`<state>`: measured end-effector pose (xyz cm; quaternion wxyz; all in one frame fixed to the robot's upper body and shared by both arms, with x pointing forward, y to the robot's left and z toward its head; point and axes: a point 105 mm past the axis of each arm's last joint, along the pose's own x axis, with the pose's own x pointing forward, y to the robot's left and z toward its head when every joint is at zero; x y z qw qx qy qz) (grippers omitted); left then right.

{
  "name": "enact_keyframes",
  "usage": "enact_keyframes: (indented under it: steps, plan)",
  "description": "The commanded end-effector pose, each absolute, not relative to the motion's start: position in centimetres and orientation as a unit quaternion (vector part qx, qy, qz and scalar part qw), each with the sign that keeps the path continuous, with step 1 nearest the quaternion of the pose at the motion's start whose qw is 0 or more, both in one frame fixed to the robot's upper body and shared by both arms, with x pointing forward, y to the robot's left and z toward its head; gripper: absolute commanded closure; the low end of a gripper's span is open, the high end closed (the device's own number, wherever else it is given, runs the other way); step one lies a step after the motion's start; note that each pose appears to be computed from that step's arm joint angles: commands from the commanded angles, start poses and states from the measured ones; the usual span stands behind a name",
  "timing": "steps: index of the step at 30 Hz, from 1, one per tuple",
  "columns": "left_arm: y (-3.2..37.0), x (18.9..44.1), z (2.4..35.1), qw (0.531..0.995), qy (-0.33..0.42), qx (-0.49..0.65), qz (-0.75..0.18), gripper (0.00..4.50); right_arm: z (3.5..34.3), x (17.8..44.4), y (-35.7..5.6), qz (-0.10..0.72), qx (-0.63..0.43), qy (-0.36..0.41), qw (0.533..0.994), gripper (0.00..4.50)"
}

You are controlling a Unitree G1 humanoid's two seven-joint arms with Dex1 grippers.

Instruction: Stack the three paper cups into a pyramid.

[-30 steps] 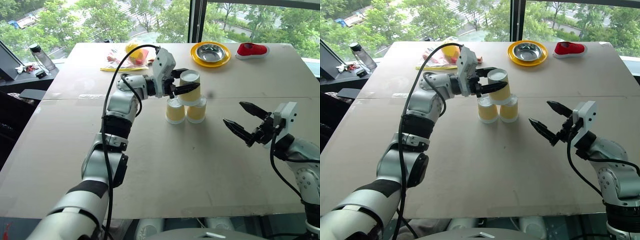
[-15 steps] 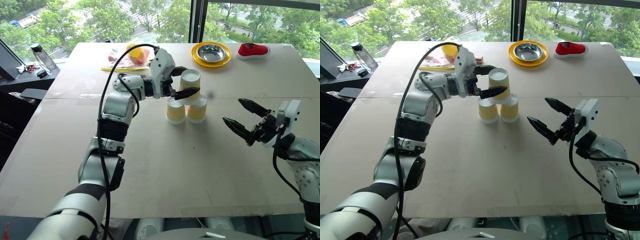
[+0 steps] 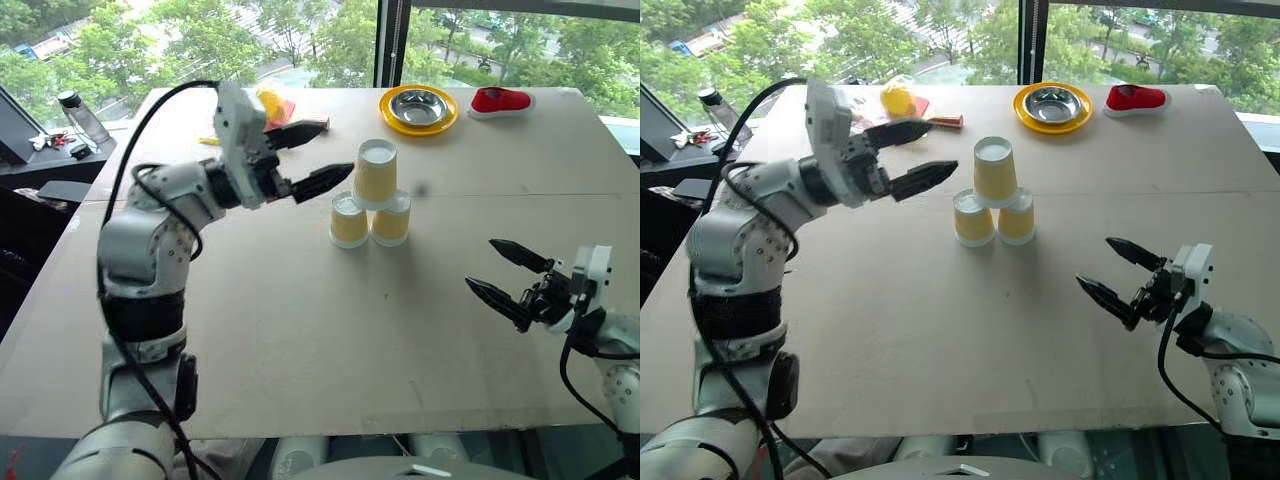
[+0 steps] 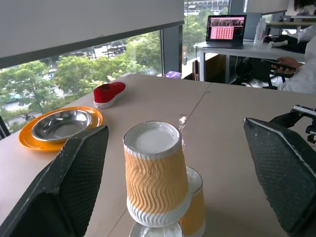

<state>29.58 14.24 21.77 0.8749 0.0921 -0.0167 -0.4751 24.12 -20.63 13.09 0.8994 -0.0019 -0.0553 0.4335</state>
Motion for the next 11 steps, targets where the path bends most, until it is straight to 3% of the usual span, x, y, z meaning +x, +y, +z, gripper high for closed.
enact_keyframes:
  steps: [1,6,11]
  plan:
    - [15.8,26.7,18.0,0.898,0.027,0.108,-0.425,0.05,12.3,23.0,-23.0,0.423,-0.039,-0.044,0.904,0.0]
    - [17.2,22.7,11.3,0.912,0.118,0.108,-0.378,0.05,10.5,22.0,-24.8,0.422,-0.059,-0.013,0.905,0.0]
    - [17.8,21.7,8.6,0.921,0.132,0.094,-0.355,0.05,9.8,22.1,-25.1,0.421,-0.062,-0.012,0.905,0.0]
